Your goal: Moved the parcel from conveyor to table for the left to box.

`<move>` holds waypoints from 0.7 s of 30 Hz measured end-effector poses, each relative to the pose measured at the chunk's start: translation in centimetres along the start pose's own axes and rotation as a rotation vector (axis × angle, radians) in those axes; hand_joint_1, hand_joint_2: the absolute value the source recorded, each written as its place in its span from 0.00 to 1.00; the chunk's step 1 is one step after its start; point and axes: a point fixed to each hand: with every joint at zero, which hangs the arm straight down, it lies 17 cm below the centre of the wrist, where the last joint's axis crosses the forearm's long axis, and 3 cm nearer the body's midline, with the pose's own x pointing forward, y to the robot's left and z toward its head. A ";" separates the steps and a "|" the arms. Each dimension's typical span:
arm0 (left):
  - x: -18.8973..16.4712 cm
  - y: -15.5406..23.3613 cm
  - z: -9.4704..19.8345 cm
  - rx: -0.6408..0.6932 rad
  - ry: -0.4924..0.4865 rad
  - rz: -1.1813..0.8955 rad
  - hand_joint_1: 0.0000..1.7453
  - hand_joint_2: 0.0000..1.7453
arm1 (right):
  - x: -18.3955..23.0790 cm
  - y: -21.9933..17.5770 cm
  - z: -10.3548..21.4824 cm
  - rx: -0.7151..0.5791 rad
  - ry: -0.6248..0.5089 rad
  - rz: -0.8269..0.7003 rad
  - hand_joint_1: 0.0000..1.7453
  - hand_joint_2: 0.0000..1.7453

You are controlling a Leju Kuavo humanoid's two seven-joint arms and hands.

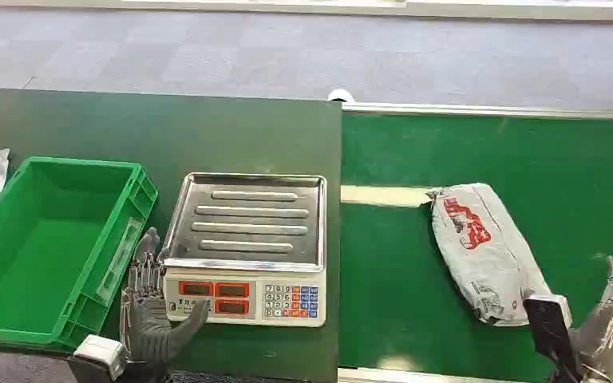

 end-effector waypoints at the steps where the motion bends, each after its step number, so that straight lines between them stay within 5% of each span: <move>1: -0.1 0.0 0.0 0.000 0.002 -0.001 0.00 1.00 | -0.2 -0.6 -0.3 -0.011 0.001 0.007 0.00 1.00; 12: -0.9 0.3 -1.0 0.034 0.015 0.032 0.00 1.00 | -4.4 -5.6 -3.7 -0.112 0.094 -0.035 0.00 1.00; 21: -1.3 0.1 -2.2 0.022 -0.005 0.038 0.00 1.00 | -10.4 -2.7 -9.0 0.053 0.231 -0.038 0.00 1.00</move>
